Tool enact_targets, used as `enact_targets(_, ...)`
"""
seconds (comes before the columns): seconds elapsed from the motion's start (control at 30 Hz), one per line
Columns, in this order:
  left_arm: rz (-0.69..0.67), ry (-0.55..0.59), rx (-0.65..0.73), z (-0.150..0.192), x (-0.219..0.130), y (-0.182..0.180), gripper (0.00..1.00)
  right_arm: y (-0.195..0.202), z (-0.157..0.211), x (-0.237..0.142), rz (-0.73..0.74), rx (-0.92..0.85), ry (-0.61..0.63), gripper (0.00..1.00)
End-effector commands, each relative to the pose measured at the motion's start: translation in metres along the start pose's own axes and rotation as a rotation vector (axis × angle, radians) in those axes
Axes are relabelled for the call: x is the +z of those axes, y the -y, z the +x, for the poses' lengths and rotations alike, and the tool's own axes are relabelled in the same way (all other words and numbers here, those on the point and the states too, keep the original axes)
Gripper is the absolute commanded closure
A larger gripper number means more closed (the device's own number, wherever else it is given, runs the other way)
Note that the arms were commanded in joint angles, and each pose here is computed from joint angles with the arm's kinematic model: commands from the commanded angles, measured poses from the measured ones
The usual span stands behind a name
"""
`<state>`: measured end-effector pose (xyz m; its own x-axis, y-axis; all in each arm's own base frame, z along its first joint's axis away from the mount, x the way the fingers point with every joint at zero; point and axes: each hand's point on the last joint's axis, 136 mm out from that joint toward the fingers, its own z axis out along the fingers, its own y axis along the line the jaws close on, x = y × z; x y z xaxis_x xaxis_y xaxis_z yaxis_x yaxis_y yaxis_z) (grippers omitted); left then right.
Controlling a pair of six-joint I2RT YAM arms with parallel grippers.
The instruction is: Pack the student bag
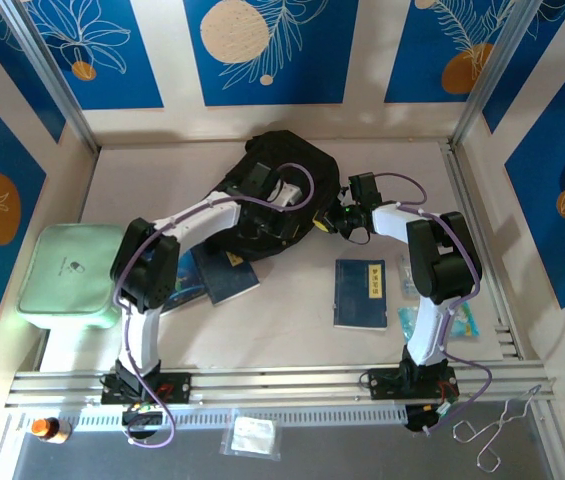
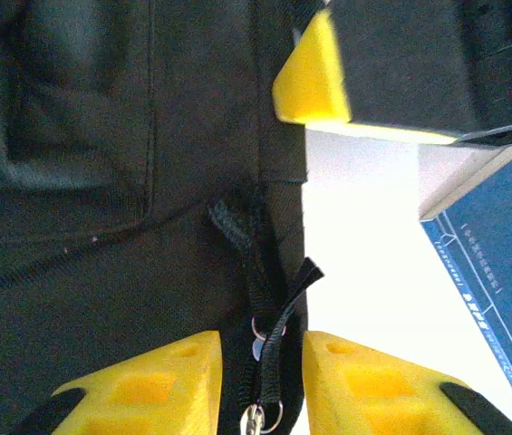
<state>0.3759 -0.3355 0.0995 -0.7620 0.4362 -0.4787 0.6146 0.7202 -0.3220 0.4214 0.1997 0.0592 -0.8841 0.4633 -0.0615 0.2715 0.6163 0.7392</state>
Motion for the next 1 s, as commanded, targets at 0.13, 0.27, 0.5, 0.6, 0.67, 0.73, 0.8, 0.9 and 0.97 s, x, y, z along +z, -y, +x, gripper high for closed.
enact_targets(0.13,0.032,-0.087,0.028,0.017,0.014,-0.001,0.7,0.0,0.012,-0.002,-0.003,0.005,-0.049,0.93)
enact_targets(0.27,0.038,-0.103,0.032,0.02,0.02,-0.002,0.67,0.001,0.012,-0.002,-0.002,0.004,-0.048,0.93)
enact_targets(0.5,-0.001,-0.109,0.037,0.01,0.032,-0.011,0.68,0.0,0.013,-0.001,-0.001,0.003,-0.05,0.93)
enact_targets(0.6,0.018,-0.115,0.028,0.007,0.036,-0.008,0.75,0.0,0.013,-0.001,0.0,0.005,-0.049,0.93)
enact_targets(0.67,0.043,-0.119,0.023,0.007,0.037,-0.004,0.8,0.0,0.013,-0.001,0.001,0.005,-0.05,0.93)
enact_targets(0.73,0.056,-0.119,0.02,0.007,0.037,-0.002,0.82,0.0,0.012,-0.001,0.0,0.005,-0.049,0.93)
enact_targets(0.8,0.06,-0.117,0.021,0.006,0.035,-0.001,0.89,0.0,0.012,-0.001,0.0,0.005,-0.049,0.93)
enact_targets(0.9,0.05,-0.097,0.025,0.002,0.028,0.0,0.95,-0.001,0.011,-0.001,-0.001,0.003,-0.048,0.93)
enact_targets(0.97,0.038,-0.071,0.025,-0.003,0.02,0.001,0.99,0.0,0.012,0.0,0.002,0.004,-0.049,0.93)
